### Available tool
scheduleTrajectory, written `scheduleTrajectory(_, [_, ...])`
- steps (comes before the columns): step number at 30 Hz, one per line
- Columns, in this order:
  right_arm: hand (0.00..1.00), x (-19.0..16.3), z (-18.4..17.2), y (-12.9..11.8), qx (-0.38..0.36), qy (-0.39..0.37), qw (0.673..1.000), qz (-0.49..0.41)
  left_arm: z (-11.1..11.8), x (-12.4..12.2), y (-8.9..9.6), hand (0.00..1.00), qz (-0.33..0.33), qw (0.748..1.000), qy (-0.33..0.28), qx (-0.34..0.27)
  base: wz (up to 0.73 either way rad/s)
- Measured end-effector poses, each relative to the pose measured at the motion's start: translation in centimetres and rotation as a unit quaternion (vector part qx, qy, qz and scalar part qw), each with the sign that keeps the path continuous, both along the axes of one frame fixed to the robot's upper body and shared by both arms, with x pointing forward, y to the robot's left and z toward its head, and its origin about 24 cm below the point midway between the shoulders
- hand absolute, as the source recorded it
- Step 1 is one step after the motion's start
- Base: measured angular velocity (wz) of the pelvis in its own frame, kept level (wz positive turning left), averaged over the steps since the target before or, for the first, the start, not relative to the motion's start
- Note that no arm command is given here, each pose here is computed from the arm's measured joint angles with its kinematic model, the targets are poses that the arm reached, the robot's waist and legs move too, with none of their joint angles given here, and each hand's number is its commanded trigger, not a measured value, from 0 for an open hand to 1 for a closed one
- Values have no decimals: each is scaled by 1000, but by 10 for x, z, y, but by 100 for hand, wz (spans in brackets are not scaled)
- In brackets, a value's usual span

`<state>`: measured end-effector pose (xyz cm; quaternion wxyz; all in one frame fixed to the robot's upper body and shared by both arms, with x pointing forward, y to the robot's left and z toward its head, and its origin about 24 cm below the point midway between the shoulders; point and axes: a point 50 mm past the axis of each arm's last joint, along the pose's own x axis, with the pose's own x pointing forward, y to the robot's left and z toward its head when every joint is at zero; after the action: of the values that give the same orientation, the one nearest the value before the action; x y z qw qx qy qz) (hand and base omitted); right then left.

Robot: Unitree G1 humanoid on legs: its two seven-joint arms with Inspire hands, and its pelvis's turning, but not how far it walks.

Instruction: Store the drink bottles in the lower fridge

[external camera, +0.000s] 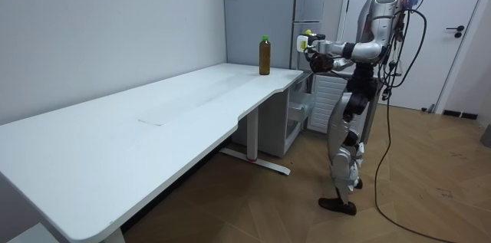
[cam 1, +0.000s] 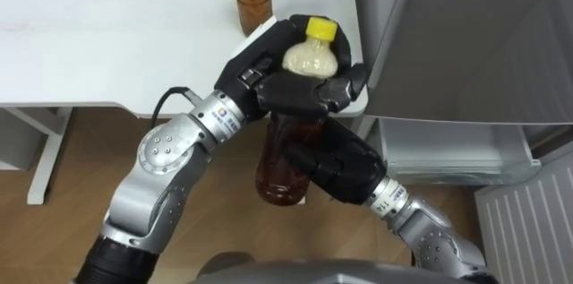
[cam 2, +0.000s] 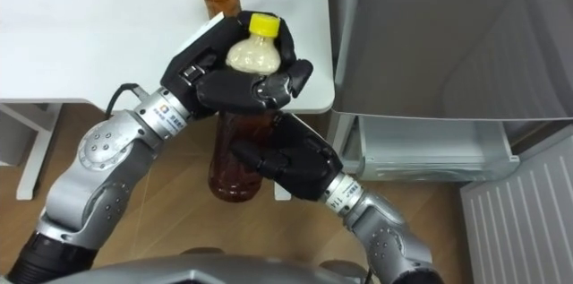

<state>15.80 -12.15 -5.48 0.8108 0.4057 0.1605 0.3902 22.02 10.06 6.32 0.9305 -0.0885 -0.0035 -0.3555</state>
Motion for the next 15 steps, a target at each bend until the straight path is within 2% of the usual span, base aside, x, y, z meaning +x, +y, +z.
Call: scheduleTrajectory(15, [100,0,1,0,3,-1,1000,-1,0,1,3,0,9,1000,11,-21,0])
